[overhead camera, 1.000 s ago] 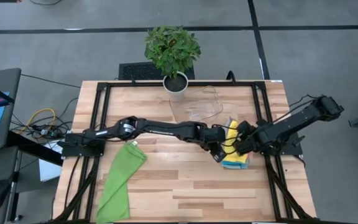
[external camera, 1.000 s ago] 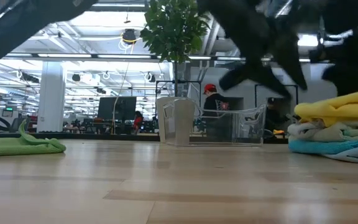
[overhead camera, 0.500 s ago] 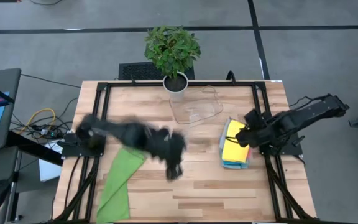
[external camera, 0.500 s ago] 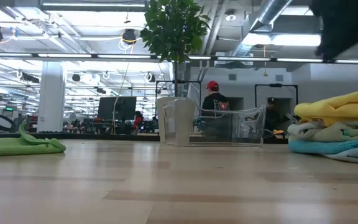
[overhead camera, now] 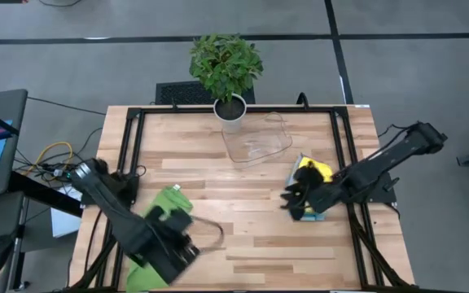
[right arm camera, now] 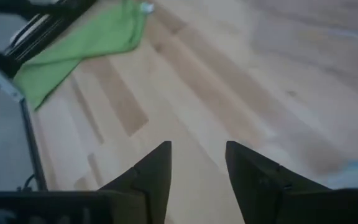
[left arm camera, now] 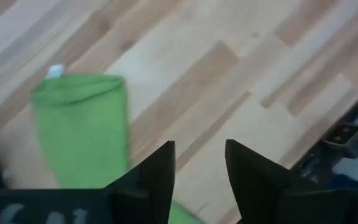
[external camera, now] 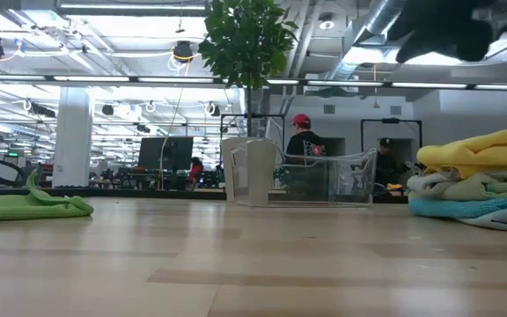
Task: Fold microfiber towels
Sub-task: Fold the green microfiber cloth
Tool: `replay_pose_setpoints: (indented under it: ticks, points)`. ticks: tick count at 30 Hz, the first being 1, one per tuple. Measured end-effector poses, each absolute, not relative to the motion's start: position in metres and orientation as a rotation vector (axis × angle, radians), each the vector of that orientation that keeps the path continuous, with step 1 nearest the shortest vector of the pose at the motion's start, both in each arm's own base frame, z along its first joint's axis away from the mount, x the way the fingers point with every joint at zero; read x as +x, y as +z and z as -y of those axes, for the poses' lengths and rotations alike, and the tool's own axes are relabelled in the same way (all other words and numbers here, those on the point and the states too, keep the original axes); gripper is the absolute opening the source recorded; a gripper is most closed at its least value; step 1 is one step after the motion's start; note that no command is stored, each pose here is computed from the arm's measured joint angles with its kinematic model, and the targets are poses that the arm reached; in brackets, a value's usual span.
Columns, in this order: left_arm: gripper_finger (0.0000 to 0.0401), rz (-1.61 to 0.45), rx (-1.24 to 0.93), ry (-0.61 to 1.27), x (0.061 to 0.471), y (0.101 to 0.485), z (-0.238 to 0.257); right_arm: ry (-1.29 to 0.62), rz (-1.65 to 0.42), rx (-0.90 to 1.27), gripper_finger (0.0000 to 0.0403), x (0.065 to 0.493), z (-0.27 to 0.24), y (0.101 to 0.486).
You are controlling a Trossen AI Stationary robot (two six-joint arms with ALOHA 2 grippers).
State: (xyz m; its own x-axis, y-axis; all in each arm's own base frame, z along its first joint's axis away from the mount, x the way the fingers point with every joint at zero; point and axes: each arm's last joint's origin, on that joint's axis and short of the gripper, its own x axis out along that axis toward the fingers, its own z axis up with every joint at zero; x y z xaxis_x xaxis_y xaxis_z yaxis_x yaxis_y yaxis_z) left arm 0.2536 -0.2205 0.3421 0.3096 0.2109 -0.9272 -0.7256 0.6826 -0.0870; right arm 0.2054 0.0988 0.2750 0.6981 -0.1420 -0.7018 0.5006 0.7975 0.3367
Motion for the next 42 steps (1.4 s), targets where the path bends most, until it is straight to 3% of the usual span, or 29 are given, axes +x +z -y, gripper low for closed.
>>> replay_pose_setpoints:
  ticks: [4,8,11,18,24,31,42]
  points:
    - [0.0139,-1.114,-0.595,0.789,0.236,0.313,0.205,-0.301,-0.756,0.536,0.0176,0.234,-0.114,0.254]
    - [0.0140,-1.039,-0.700,0.812,0.211,0.300,0.176,-0.251,-0.777,0.569,0.0176,0.254,-0.122,0.238]
    - [0.0140,-1.044,-0.756,0.827,0.204,0.266,0.169,-0.196,-0.754,0.588,0.0176,0.264,-0.128,0.234]
    - [0.0140,-1.113,-0.885,0.678,0.187,0.224,0.186,-0.015,-0.652,0.374,0.0174,0.306,-0.141,0.246]
    - [0.0140,-1.081,-1.010,0.652,0.161,0.234,0.205,0.003,-0.671,0.140,0.0173,0.377,-0.136,0.239]
    - [0.0140,-1.010,-1.104,0.650,0.138,0.241,0.216,0.000,-0.682,0.145,0.0173,0.456,-0.106,0.214]
    - [0.0140,-0.985,-1.124,0.650,0.131,0.241,0.220,0.048,-0.719,0.056,0.0172,0.514,-0.097,0.166]
